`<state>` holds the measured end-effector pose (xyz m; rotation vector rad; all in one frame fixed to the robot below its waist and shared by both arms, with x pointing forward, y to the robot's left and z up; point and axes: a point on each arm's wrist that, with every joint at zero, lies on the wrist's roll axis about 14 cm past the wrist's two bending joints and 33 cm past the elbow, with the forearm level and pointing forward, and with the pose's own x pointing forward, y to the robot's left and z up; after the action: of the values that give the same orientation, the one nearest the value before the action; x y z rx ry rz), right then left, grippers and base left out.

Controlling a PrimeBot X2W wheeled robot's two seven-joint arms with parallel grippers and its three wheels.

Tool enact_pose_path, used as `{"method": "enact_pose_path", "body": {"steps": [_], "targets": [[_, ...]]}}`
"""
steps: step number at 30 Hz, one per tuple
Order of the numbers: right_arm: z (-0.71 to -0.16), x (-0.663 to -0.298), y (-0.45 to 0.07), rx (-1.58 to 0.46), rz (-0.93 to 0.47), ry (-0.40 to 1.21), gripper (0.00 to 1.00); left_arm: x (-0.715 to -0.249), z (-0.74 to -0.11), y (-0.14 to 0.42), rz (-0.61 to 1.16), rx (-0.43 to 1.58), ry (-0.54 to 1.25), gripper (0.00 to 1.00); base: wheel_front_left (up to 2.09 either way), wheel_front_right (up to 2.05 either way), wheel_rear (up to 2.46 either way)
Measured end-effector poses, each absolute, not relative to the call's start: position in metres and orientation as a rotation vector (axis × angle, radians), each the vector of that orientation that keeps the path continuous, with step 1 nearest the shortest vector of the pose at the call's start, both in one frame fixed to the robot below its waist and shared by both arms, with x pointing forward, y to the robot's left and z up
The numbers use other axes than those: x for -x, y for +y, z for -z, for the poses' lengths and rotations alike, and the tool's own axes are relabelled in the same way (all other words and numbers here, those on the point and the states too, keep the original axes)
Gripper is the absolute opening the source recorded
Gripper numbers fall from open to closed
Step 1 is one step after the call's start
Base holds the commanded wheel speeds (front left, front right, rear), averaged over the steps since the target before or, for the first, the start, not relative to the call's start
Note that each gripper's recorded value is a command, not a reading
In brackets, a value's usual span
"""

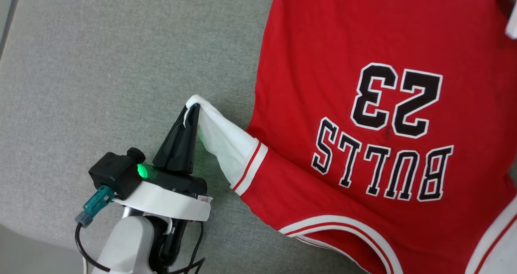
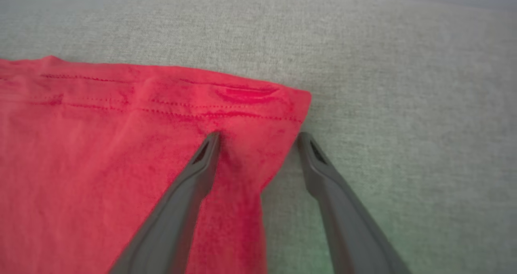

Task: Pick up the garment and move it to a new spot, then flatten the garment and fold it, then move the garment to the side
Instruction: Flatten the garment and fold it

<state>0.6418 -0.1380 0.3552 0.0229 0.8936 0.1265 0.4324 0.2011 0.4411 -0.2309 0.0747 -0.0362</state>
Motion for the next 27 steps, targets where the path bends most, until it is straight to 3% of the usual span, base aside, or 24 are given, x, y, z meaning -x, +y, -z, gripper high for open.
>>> {"method": "enact_pose_path", "body": {"steps": [5,6,7,8,16,23,27], "targets": [[-0.337,-0.633,-0.133,-0.046,-0.129,1.023,1.00,-0.433,-0.437,0.205,0.023,0.221,0.083,0.00,0.00,0.00,0.00],[-0.334,-0.630,-0.134,-0.057,-0.125,1.052,0.49,-0.433,-0.437,0.205,0.023,0.221,0.083,0.00,0.00,0.00,0.00],[-0.333,-0.627,-0.136,-0.058,-0.122,1.076,0.09,-0.433,-0.437,0.205,0.024,0.222,0.083,0.00,0.00,0.00,0.00],[-0.332,-0.625,-0.136,-0.065,-0.120,1.088,0.00,-0.433,-0.437,0.205,0.023,0.222,0.082,0.00,0.00,0.00,0.00],[-0.350,-0.625,-0.146,-0.045,-0.098,1.047,0.00,-0.427,-0.438,0.207,0.019,0.217,0.085,0.00,0.00,0.00,0.00],[-0.413,-0.629,-0.182,-0.023,-0.042,0.870,0.00,-0.412,-0.446,0.212,0.013,0.213,0.082,0.00,0.00,0.00,0.00],[-0.444,-0.610,-0.197,-0.039,-0.036,0.789,0.00,-0.402,-0.452,0.218,-0.008,0.220,0.070,0.00,0.00,0.00,0.00]]}}
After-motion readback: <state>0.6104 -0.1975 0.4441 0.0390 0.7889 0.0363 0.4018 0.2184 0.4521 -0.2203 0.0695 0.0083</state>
